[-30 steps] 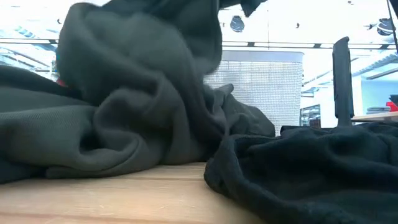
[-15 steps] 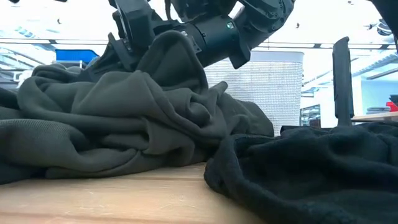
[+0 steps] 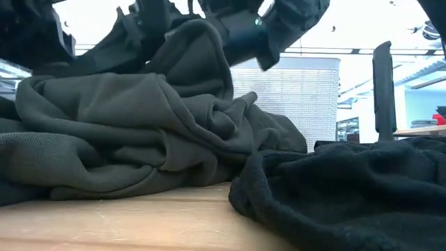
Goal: Sort clothes
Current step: Fold the gray jacket
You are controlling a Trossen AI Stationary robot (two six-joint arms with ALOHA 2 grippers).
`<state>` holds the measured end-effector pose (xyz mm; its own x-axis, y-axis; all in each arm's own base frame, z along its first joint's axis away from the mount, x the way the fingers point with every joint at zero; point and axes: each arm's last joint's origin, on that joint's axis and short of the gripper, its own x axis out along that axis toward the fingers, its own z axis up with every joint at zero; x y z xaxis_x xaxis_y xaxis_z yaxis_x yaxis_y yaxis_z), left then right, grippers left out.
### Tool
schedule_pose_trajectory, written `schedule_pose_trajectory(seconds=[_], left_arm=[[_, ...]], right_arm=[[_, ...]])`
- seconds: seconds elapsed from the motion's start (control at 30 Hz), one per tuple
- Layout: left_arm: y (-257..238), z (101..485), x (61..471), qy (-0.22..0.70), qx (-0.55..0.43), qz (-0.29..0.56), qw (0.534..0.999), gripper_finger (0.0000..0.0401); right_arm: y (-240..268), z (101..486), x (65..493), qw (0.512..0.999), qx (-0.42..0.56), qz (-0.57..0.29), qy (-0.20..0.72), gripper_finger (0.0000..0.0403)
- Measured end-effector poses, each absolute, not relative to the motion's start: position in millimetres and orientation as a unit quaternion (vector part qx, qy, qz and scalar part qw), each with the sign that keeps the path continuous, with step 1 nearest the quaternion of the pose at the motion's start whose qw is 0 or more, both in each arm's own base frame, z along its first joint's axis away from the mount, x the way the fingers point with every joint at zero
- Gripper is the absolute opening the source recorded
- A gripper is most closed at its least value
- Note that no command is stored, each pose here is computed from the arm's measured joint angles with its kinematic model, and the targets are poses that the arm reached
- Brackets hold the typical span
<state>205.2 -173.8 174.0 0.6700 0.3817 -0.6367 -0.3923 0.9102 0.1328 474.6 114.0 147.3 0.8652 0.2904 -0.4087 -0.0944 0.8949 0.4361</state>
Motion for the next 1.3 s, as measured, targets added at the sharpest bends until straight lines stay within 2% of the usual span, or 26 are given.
schedule_pose_trajectory(seconds=[0.17, 0.27, 0.43, 0.53, 0.63, 0.8, 0.9, 1.13, 1.3], left_arm=[[-175, 164, 209, 0.369, -0.016, 0.212, 0.905, 0.0153], [-175, 164, 209, 0.369, -0.021, 0.212, 0.905, 0.0153], [-175, 165, 208, 0.371, -0.031, 0.211, 0.904, 0.0153], [-175, 165, 208, 0.370, -0.036, 0.213, 0.903, 0.0153], [-175, 165, 208, 0.371, -0.036, 0.212, 0.903, 0.0153], [-175, 165, 208, 0.374, -0.037, 0.211, 0.902, 0.0153], [-176, 165, 208, 0.381, -0.041, 0.206, 0.900, 0.0153], [-176, 164, 208, 0.390, -0.045, 0.200, 0.898, 0.0153], [-177, 164, 208, 0.390, -0.049, 0.198, 0.898, 0.0153]], right_arm=[[108, 182, 463, 0.946, 0.174, 0.093, 0.259, 0.0178], [103, 207, 446, 0.936, 0.156, 0.082, 0.305, 0.0172], [96, 244, 399, 0.902, 0.135, -0.018, 0.409, 0.0160], [92, 251, 374, 0.867, 0.139, -0.075, 0.473, 0.0158], [92, 249, 361, 0.836, 0.151, -0.109, 0.516, 0.0160], [92, 227, 357, 0.824, 0.118, -0.156, 0.531, 0.0173], [92, 213, 355, 0.825, 0.089, -0.142, 0.540, 0.0184], [90, 178, 351, 0.850, -0.034, -0.047, 0.523, 0.0200], [79, 157, 343, 0.849, -0.013, -0.064, 0.524, 0.0200]])
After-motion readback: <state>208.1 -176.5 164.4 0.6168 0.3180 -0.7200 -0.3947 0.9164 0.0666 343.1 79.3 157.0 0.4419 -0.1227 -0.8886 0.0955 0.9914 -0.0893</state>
